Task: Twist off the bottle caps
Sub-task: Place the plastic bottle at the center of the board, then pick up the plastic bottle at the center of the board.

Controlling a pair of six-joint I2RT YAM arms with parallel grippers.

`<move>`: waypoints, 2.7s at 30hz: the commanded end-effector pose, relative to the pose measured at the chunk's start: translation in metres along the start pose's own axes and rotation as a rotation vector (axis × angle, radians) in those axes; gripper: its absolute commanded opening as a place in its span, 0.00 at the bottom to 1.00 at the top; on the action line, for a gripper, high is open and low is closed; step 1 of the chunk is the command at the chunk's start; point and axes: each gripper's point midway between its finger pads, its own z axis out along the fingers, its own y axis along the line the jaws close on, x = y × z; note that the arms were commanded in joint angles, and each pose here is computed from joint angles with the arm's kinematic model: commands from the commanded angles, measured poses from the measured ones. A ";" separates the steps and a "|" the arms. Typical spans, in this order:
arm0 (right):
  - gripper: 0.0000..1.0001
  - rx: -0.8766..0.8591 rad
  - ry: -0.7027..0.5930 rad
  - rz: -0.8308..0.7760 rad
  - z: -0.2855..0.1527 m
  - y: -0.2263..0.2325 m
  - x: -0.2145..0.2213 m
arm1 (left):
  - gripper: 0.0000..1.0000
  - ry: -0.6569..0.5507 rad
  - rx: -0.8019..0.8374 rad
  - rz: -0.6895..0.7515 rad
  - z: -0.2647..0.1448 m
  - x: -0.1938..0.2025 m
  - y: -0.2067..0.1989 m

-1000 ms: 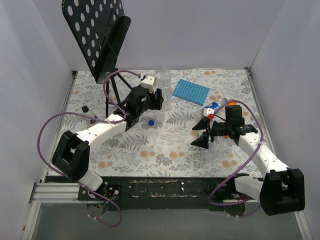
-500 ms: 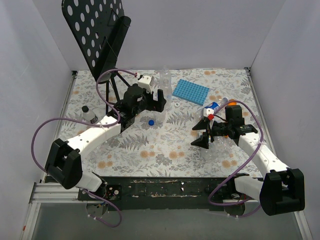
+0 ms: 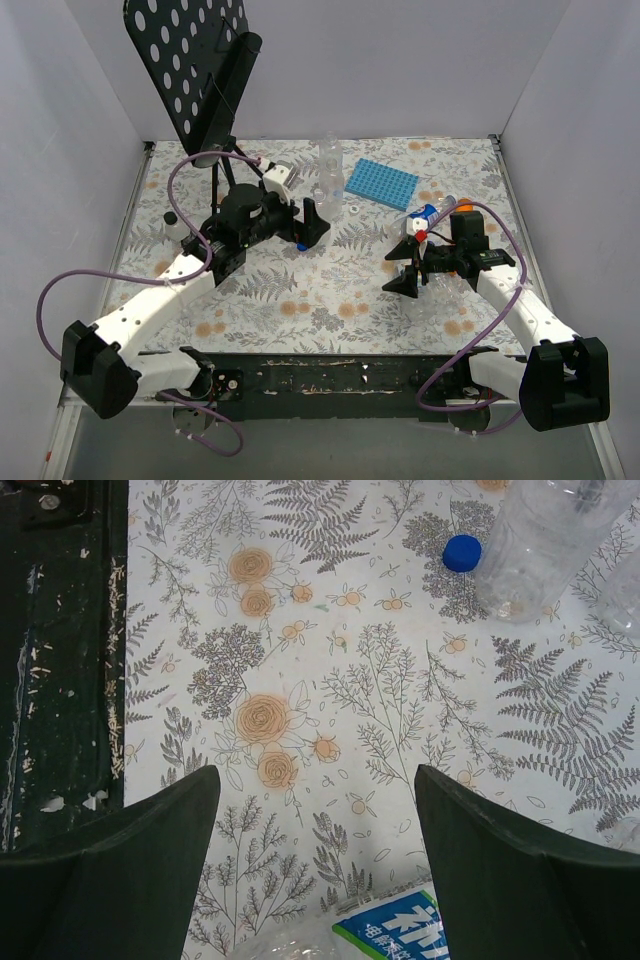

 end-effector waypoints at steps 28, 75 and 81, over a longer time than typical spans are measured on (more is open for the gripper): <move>0.87 0.040 0.008 -0.053 -0.020 -0.006 0.007 | 0.98 -0.057 0.111 0.006 -0.090 0.021 -0.026; 0.86 0.233 0.425 0.174 -0.063 -0.002 0.061 | 0.98 -0.141 0.071 0.112 -0.108 0.063 -0.005; 0.86 0.248 0.446 0.207 -0.062 -0.009 0.068 | 0.98 -0.137 0.062 0.113 -0.107 0.064 -0.003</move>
